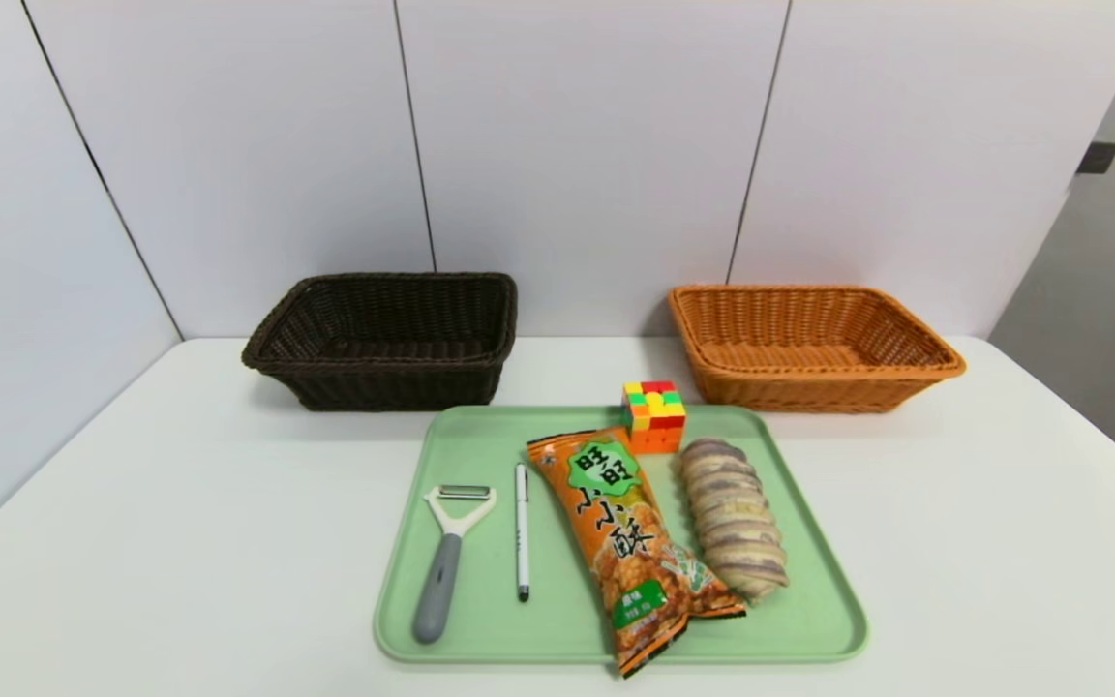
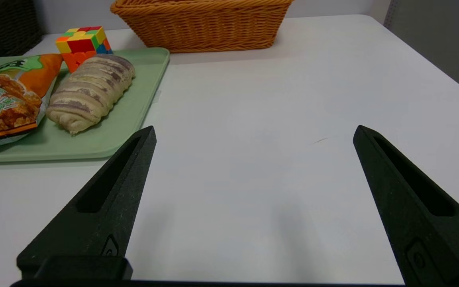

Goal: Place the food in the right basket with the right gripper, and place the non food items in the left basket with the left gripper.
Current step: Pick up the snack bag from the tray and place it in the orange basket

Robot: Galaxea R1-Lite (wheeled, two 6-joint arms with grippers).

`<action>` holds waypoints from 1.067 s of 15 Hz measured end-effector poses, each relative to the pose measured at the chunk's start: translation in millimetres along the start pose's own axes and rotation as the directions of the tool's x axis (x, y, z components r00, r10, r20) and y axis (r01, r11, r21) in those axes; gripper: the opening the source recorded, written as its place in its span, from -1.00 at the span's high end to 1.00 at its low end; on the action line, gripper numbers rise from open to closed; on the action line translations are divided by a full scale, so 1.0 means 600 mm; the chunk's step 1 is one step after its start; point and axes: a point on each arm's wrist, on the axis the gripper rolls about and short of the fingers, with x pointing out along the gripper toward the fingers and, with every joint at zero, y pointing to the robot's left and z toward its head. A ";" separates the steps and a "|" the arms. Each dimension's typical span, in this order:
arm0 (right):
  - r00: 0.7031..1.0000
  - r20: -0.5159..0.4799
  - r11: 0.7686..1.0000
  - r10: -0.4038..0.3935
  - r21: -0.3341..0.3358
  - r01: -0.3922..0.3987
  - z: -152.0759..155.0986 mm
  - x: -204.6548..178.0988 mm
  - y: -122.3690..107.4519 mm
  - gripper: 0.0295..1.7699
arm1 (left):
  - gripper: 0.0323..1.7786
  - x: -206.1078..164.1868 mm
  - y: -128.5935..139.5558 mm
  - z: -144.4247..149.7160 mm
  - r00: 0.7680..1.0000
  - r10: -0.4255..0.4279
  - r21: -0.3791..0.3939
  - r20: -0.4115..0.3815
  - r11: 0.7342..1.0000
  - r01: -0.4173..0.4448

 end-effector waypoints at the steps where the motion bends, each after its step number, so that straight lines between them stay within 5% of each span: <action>1: 1.000 0.001 1.000 -0.003 -0.002 0.003 0.002 -0.001 0.000 -0.93 | -0.90 0.000 0.000 0.000 1.000 -0.001 0.003 0.000 1.000 0.001; 6: 0.999 0.008 0.999 0.050 -0.002 -0.050 0.102 -0.016 0.007 -0.93 | -0.90 -0.006 -0.001 0.004 0.998 -0.034 0.045 -0.056 0.998 0.037; 12: 0.980 -0.162 0.993 0.120 0.016 -0.119 0.322 0.080 0.022 -0.93 | -0.90 -0.018 -0.003 0.153 0.971 -0.124 0.025 -0.204 0.991 0.132; 14: 0.936 -0.307 0.985 0.172 0.045 -0.166 0.366 0.139 0.032 -0.93 | -0.90 0.005 -0.002 0.220 0.953 -0.131 0.011 -0.272 0.990 0.140; 16: 0.851 -0.458 0.966 0.258 0.091 -0.244 0.380 0.189 0.054 -0.93 | -0.90 0.035 0.000 0.277 0.923 -0.136 -0.005 -0.360 0.990 0.144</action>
